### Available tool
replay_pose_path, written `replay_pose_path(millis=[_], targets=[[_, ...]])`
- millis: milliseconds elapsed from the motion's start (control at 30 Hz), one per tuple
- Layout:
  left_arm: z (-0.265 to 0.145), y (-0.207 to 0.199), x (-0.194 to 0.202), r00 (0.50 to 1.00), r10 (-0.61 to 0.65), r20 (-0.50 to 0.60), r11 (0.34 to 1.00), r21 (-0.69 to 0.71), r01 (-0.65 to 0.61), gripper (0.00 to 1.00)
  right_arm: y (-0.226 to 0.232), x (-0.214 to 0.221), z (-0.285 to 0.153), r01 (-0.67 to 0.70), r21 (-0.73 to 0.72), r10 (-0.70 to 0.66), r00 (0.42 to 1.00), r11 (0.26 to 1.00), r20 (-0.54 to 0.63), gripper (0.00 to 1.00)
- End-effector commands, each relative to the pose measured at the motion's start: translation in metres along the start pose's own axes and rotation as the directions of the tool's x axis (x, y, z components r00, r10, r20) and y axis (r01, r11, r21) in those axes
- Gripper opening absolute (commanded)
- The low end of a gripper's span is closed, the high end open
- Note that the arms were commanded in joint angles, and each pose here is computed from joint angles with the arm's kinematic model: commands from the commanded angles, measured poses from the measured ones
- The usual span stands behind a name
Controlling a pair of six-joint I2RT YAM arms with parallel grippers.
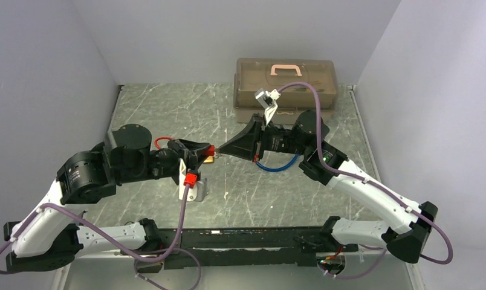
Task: Unlock with the key
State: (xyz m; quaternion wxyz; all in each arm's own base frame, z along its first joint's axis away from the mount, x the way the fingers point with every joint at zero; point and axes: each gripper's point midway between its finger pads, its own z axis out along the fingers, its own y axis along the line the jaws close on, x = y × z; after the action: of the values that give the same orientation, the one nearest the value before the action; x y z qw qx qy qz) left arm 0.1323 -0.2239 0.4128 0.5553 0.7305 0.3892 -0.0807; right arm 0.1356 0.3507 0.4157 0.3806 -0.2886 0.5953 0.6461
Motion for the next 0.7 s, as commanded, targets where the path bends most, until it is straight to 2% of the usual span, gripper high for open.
replay_pose_path(millis=[0, 200, 433, 567, 667], targets=[[0.009, 0.032, -0.043, 0.963, 0.211, 0.165, 0.971, -0.147, -0.188, 0.0, -0.003, -0.019, 0.007, -0.068, -0.01, 0.069, 0.995, 0.998, 0.074, 0.0], [0.006, 0.047, -0.037, 0.936, 0.342, 0.082, 0.908, -0.286, -0.307, 0.0, -0.005, -0.021, 0.006, -0.146, 0.001, 0.146, 0.986, 0.989, 0.079, 0.0], [0.002, 0.063, -0.039, 0.891, 0.454, -0.006, 0.802, -0.433, -0.412, 0.0, -0.009, -0.027, 0.002, -0.236, -0.009, 0.236, 0.964, 0.972, 0.123, 0.0], [0.001, 0.061, -0.039, 0.871, 0.491, -0.022, 0.769, -0.459, -0.445, 0.0, -0.009, -0.03, -0.004, -0.26, -0.021, 0.26, 0.955, 0.965, 0.139, 0.0], [0.003, 0.055, -0.037, 0.867, 0.498, -0.019, 0.769, -0.453, -0.452, 0.0, -0.005, -0.035, -0.007, -0.249, -0.019, 0.249, 0.958, 0.968, 0.141, 0.0]])
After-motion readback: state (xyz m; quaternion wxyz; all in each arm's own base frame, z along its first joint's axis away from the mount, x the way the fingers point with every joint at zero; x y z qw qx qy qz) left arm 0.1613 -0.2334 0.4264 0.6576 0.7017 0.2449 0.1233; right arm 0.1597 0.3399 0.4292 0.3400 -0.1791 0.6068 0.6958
